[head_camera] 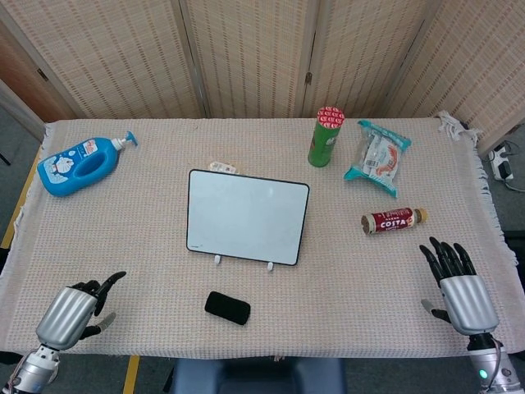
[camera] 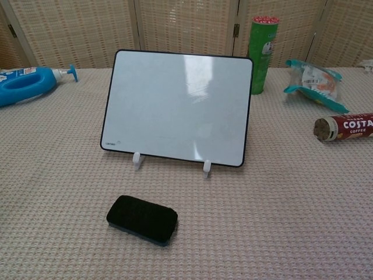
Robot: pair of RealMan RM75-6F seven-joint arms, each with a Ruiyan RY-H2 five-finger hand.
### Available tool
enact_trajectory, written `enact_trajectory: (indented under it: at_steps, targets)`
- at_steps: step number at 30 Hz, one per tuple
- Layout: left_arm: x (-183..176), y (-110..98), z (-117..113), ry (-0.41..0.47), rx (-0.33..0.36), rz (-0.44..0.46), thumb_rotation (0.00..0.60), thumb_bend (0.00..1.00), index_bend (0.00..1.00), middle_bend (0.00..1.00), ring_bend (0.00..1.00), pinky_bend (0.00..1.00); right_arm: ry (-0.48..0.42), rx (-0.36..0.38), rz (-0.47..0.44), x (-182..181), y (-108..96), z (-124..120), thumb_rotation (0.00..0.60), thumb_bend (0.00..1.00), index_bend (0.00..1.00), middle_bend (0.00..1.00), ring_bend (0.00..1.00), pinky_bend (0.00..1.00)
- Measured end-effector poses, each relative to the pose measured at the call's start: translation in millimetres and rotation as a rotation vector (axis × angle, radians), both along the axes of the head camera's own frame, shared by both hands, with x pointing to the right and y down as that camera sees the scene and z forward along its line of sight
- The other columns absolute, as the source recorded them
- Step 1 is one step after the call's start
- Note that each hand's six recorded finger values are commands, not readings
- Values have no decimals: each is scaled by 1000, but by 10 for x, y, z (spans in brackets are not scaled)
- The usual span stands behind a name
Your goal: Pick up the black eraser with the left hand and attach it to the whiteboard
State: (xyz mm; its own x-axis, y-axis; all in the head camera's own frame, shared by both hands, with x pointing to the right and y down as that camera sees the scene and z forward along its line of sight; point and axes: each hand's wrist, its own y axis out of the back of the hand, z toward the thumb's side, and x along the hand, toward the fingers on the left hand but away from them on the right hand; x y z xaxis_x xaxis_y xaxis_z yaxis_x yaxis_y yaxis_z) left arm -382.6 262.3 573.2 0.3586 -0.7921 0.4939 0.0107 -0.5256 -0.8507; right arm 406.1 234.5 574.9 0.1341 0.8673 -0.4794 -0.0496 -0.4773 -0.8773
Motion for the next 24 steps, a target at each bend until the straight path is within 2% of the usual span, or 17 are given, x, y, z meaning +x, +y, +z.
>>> enact_trajectory:
  at_steps: [9, 24]
  targets:
    - [448, -21, 251, -23, -137, 120, 600, 246, 280, 1000, 897, 1000, -8, -12, -2, 6, -1, -14, 600, 154, 0, 0, 0, 0]
    - [1182, -24, 567, 39, -194, 243, 600, 253, 300, 1000, 904, 1000, -5, -43, -3, -1, 2, 47, 600, 153, 0, 0, 0, 0]
